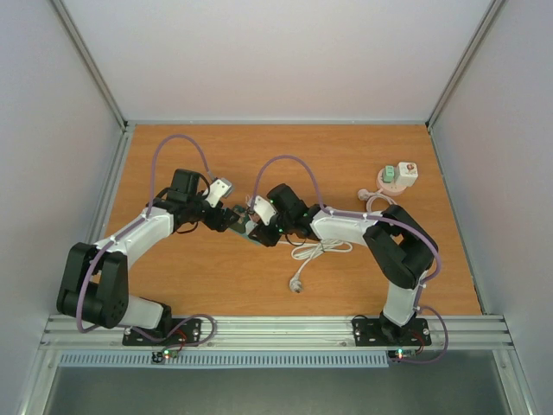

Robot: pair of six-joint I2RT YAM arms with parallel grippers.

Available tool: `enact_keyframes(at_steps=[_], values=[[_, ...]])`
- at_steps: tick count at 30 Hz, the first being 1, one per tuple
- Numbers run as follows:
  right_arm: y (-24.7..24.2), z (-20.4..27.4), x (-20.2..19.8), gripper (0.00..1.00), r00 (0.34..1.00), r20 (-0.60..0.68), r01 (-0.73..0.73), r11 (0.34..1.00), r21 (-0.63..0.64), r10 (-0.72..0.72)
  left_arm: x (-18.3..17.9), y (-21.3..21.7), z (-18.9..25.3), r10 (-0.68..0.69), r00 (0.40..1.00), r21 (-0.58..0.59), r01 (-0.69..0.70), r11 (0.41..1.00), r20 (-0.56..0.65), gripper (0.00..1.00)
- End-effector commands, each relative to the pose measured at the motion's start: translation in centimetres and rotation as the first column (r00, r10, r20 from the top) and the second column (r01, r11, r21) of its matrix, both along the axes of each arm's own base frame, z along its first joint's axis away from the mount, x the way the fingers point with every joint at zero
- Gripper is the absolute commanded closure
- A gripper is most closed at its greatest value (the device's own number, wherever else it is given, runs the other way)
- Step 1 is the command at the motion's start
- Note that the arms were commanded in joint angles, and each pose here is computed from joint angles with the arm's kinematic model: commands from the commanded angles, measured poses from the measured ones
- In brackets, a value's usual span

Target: Pull the plug off the socket

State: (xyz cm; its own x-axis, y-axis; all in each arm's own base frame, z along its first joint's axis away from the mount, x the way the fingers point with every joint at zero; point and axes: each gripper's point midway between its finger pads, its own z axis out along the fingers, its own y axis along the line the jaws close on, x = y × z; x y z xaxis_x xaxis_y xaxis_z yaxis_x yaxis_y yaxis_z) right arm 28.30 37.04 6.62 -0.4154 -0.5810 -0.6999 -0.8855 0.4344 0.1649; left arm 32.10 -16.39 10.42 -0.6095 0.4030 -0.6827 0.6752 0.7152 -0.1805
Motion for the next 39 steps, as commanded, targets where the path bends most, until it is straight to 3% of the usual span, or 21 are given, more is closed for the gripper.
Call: enact_keyframes(at_steps=[1, 16, 39], values=[[0.9, 1.0, 1.1, 0.56, 0.998, 0.062, 0.017, 1.000, 0.008, -0.017, 0.2, 0.1, -0.8, -0.003, 1.000, 0.021, 0.003, 1.000, 0.009, 0.24], [1.2, 3.3, 1.0, 0.76, 0.997, 0.077, 0.018, 0.998, 0.063, -0.022, -0.8, 0.7, -2.6, -0.019, 1.000, 0.096, 0.020, 0.995, -0.012, 0.26], [-0.7, 8.1, 1.8, 0.82, 0.997, 0.031, 0.070, 0.985, 0.161, -0.076, -1.0, 0.3, -2.6, -0.024, 0.998, 0.079, 0.028, 0.996, -0.053, 0.25]])
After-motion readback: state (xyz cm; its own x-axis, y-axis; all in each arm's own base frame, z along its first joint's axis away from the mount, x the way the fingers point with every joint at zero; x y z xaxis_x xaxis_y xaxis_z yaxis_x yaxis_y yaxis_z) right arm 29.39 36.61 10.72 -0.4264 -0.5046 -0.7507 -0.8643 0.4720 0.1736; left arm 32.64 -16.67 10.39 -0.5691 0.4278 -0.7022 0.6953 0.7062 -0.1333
